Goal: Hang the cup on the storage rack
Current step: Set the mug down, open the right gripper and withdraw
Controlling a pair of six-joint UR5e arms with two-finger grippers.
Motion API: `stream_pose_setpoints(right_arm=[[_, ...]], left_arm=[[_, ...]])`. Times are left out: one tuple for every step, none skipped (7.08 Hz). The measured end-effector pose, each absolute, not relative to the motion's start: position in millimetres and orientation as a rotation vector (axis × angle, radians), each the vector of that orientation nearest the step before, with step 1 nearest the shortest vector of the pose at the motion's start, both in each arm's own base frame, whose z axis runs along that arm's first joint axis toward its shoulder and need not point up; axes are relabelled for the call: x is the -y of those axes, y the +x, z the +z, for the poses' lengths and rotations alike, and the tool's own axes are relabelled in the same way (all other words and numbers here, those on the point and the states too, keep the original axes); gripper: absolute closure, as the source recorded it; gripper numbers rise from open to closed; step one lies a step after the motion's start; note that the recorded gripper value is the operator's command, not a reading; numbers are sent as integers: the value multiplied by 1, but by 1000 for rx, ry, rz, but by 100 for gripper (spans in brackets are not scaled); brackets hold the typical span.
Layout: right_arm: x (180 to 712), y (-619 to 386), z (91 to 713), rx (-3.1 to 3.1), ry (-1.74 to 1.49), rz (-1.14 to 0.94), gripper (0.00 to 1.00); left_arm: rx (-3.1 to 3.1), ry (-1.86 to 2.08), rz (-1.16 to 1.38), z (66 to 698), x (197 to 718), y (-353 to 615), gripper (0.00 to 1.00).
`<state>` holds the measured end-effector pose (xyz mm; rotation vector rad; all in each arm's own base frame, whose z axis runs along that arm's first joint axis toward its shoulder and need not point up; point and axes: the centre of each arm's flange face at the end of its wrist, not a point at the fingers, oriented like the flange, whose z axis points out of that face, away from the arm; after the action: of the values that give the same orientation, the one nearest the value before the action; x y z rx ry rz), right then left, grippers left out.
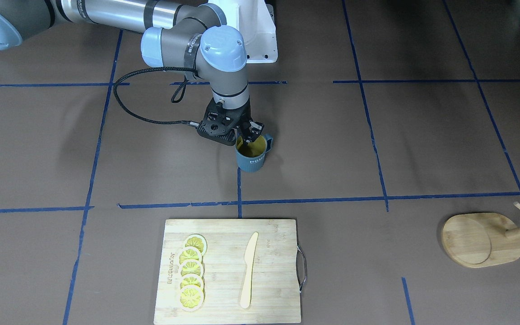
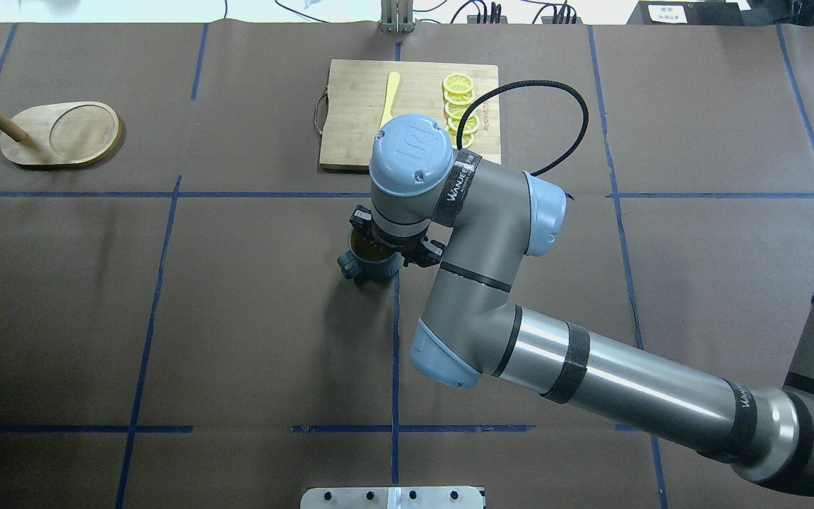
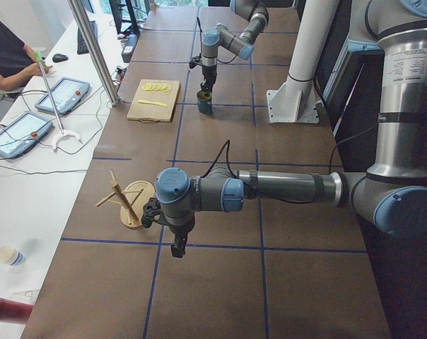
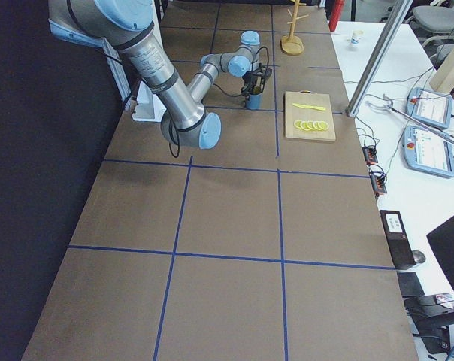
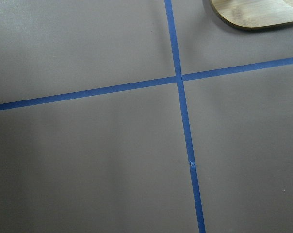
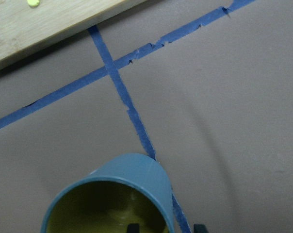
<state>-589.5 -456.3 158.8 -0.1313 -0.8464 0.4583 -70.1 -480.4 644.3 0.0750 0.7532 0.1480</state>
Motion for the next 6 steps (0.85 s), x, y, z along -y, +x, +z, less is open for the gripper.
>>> stream_pose_setpoints(right_arm=[[461,-578,152,864,-136,466,0],[470,-558,147,882,-151,475,0],[478,-527,147,898,-165,483,0],[483,-490,157,909,-160,479,0],[491,-451,176,910,-142,453,0],[504,-409,201,903,-111,404,0]], left_arm=[[-750,103,160,629,480,-70,0],[-747,140,181,607,473,-67,0],[-770,190,219,575,457,-59,0],[-829,242,267,539,443,-45,0],[-883,277,344,506,438,-19,0],[-919,301,469,472,445,28,0]])
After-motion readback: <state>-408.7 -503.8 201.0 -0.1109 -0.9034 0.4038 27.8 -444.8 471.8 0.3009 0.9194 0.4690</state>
